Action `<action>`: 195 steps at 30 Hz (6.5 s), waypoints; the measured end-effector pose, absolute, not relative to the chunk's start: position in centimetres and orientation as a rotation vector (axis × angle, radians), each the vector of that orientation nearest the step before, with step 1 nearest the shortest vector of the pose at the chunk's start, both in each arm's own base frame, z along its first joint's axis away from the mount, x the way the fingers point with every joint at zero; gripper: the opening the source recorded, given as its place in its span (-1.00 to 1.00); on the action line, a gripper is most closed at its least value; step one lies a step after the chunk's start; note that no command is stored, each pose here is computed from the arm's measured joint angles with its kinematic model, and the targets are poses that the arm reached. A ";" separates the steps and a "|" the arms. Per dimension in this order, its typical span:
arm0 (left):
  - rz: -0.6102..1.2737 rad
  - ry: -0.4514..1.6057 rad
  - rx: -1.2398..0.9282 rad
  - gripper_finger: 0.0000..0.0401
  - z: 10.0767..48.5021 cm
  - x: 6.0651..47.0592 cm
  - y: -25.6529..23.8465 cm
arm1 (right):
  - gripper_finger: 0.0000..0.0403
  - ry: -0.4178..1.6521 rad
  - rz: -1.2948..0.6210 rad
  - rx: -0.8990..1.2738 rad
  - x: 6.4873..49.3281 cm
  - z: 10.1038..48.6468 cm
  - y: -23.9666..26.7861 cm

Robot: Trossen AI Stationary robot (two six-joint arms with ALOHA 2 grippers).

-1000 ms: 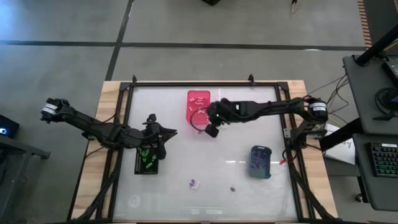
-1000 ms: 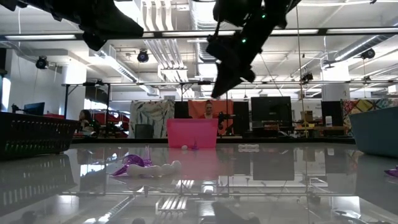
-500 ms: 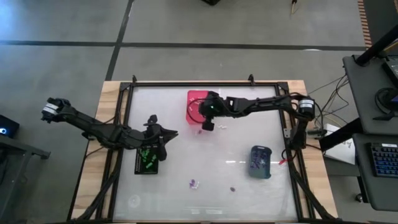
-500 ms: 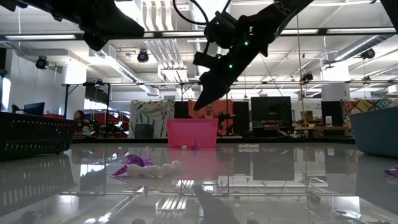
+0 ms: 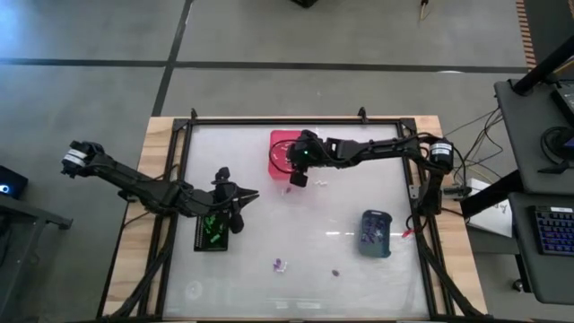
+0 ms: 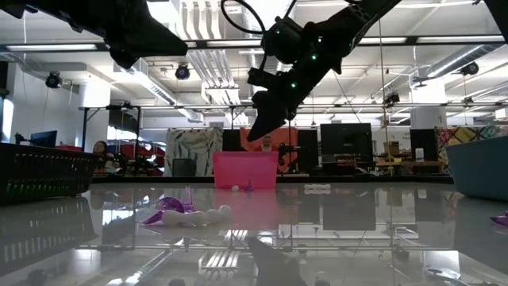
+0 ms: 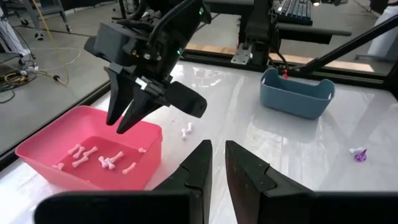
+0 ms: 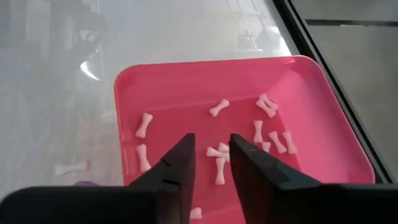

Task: Sort Halloween decoration
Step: Put the witch hat toy into the blue bin

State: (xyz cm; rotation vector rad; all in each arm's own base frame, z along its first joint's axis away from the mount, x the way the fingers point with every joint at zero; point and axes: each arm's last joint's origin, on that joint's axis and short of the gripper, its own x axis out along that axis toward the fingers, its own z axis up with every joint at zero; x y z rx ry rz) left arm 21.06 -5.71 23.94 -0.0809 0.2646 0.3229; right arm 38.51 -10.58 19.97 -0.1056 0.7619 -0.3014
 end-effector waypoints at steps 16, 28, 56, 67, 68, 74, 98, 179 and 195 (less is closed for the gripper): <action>0.323 0.249 -0.099 -0.86 24.0 21.2 -5.7 | -0.47 0.661 -0.217 0.013 35.9 26.5 -6.0; 0.290 0.305 -0.095 -0.86 22.0 22.9 -6.5 | -0.53 0.555 -0.140 0.073 31.6 28.1 2.6; 0.372 0.476 0.050 -0.86 16.0 30.8 -8.9 | -0.60 0.546 -0.153 0.055 27.4 25.8 10.4; 0.493 0.421 0.055 -0.83 13.6 32.3 -8.5 | -0.61 0.554 -0.151 0.042 27.5 25.5 10.5; 0.498 0.421 0.054 -0.82 13.5 32.4 -8.3 | -0.61 0.556 -0.150 0.038 27.5 25.4 10.5; 0.567 0.431 0.057 -0.63 12.5 32.8 -7.1 | -0.61 0.558 -0.150 0.034 27.5 25.3 10.5; 0.736 0.436 0.121 -0.47 9.1 33.7 -4.6 | -0.61 0.569 -0.139 -0.010 27.4 25.1 10.5; 0.494 0.181 -0.013 -1.00 14.9 35.9 -5.1 | -0.61 0.571 -0.078 -0.019 23.9 26.2 10.8; 0.263 0.030 -0.044 -1.00 18.7 38.1 -8.0 | -0.61 0.488 0.053 0.050 17.7 27.1 10.7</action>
